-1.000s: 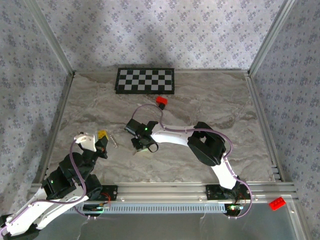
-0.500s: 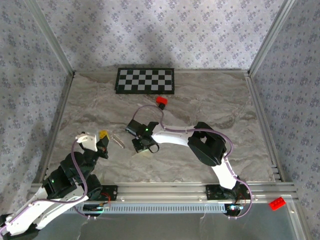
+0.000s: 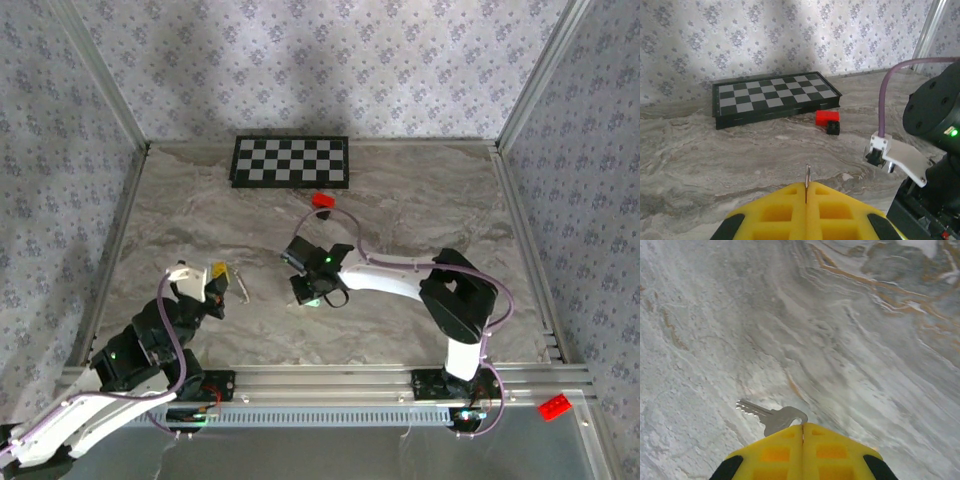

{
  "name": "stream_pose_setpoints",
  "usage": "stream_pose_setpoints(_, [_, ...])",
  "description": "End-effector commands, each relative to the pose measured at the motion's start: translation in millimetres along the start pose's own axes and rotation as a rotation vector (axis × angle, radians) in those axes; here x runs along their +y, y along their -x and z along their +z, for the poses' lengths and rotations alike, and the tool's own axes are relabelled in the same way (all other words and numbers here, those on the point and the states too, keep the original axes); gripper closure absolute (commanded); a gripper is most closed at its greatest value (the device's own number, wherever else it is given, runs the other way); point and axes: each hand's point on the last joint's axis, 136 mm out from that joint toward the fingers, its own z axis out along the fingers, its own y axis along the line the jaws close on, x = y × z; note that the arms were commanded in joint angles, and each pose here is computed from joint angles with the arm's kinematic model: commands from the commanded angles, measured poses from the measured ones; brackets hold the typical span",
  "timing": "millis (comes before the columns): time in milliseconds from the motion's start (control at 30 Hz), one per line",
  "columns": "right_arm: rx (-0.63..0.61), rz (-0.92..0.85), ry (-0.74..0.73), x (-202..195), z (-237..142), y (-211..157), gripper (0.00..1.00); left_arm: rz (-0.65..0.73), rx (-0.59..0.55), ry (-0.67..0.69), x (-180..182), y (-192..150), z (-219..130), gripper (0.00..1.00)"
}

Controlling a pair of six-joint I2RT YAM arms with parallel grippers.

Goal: Put the keys on the keyring

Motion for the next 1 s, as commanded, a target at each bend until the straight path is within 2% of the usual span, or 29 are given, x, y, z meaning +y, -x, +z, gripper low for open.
stream_pose_setpoints(0, [0.045,-0.004,-0.044,-20,-3,-22,1.00,-0.037,-0.046,-0.051,-9,19,-2,1.00])
stream_pose_setpoints(167, [0.093,-0.013,-0.153,-47,-7,-43,1.00,-0.027,-0.032,-0.093,-19,16,1,1.00])
stream_pose_setpoints(567, [0.105,0.025,-0.096,-55,-9,-55,1.00,-0.003,0.020,-0.187,-43,5,12,1.00])
stream_pose_setpoints(967, [0.103,0.091,-0.009,-54,-15,-55,0.75,0.001,0.021,-0.244,-54,6,13,1.00])
